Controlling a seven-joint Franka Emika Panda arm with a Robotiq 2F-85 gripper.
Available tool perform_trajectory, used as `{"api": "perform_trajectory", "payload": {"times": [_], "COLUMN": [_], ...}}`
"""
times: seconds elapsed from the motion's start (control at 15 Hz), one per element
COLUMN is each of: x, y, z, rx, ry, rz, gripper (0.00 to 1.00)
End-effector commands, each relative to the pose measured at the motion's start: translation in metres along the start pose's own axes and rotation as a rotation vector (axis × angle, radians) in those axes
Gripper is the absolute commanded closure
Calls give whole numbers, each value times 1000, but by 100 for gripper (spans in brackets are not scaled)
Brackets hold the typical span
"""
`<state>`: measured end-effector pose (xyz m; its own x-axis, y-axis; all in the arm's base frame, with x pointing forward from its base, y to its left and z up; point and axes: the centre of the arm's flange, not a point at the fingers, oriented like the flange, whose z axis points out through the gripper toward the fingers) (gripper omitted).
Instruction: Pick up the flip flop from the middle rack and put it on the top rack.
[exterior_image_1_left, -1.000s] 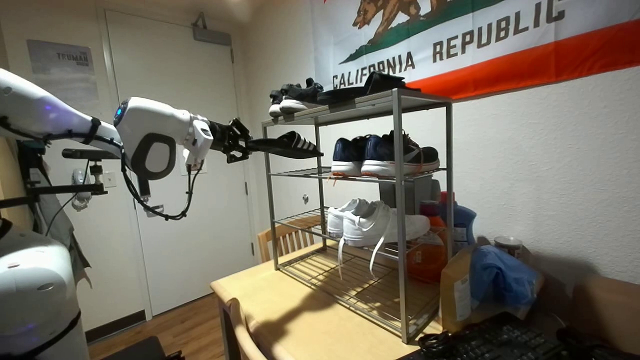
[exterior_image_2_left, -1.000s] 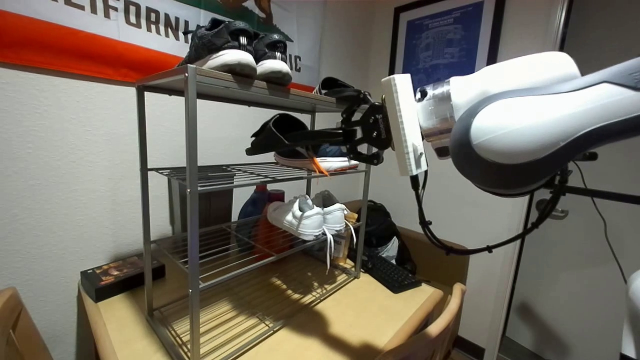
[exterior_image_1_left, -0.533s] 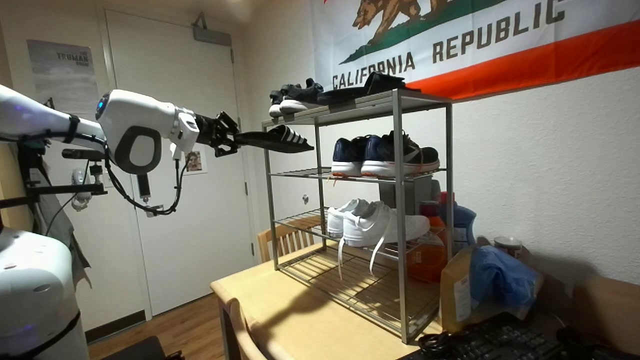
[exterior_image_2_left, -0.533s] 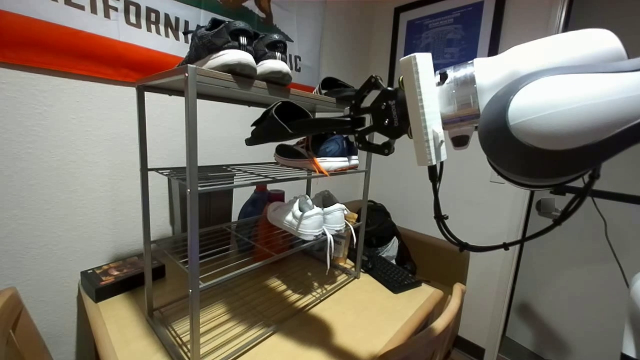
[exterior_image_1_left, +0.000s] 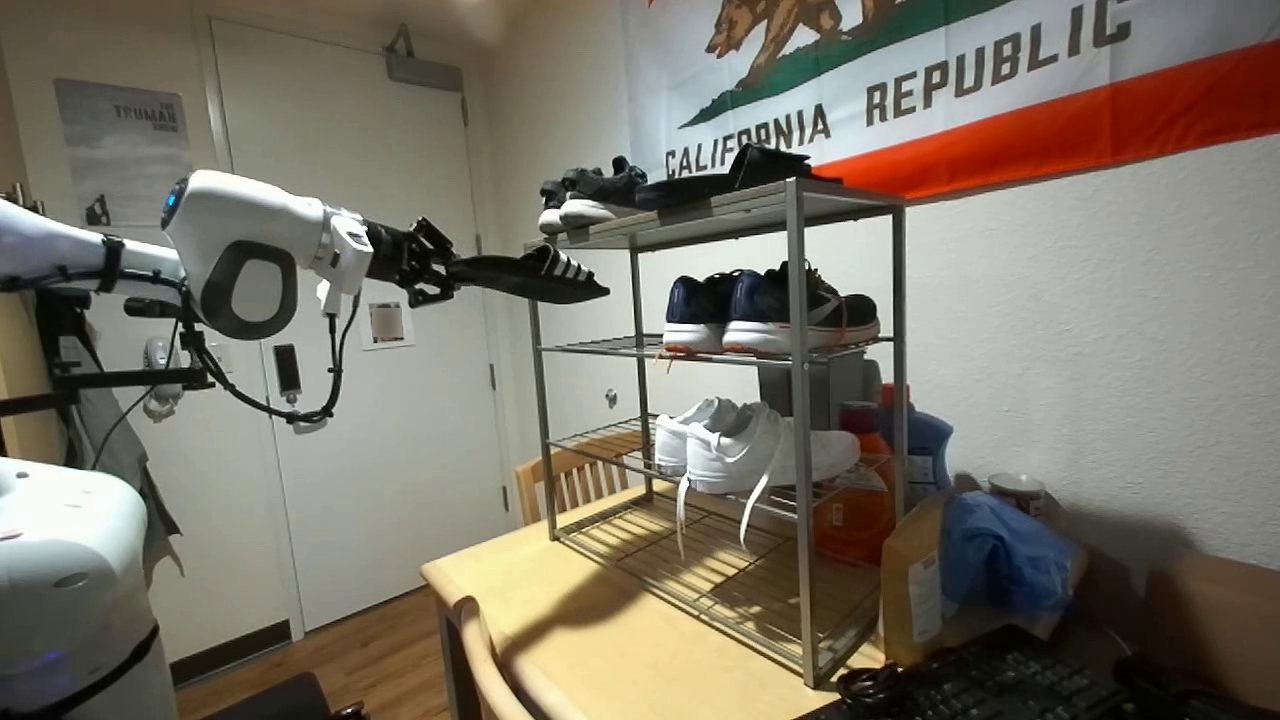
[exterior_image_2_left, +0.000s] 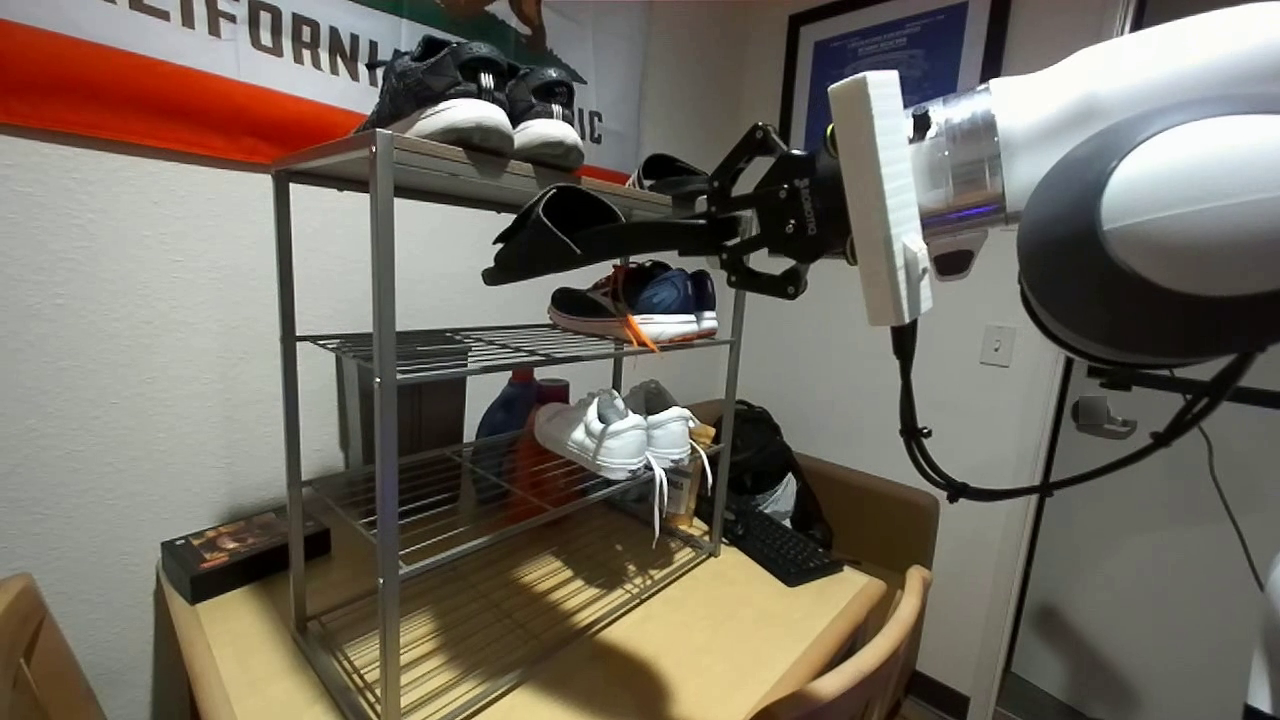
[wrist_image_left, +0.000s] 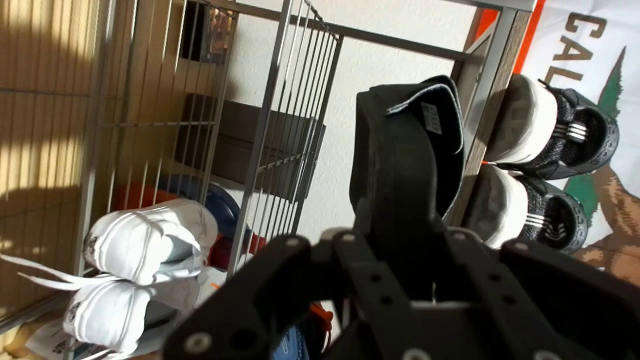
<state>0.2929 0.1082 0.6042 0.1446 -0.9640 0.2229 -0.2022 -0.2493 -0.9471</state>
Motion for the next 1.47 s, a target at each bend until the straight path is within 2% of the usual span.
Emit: {"api": "perform_trajectory", "payload": {"times": [0.0, 0.4, 0.87, 1.4], "x": [-3, -20, -49, -50], "y": [9, -5, -9, -28], "z": [-37, -56, -70, -87], "rx": [16, 32, 23, 81], "ry": [4, -48, -149, -197], "rz": [-24, -119, -240, -277], "gripper": [94, 94, 94, 94]}}
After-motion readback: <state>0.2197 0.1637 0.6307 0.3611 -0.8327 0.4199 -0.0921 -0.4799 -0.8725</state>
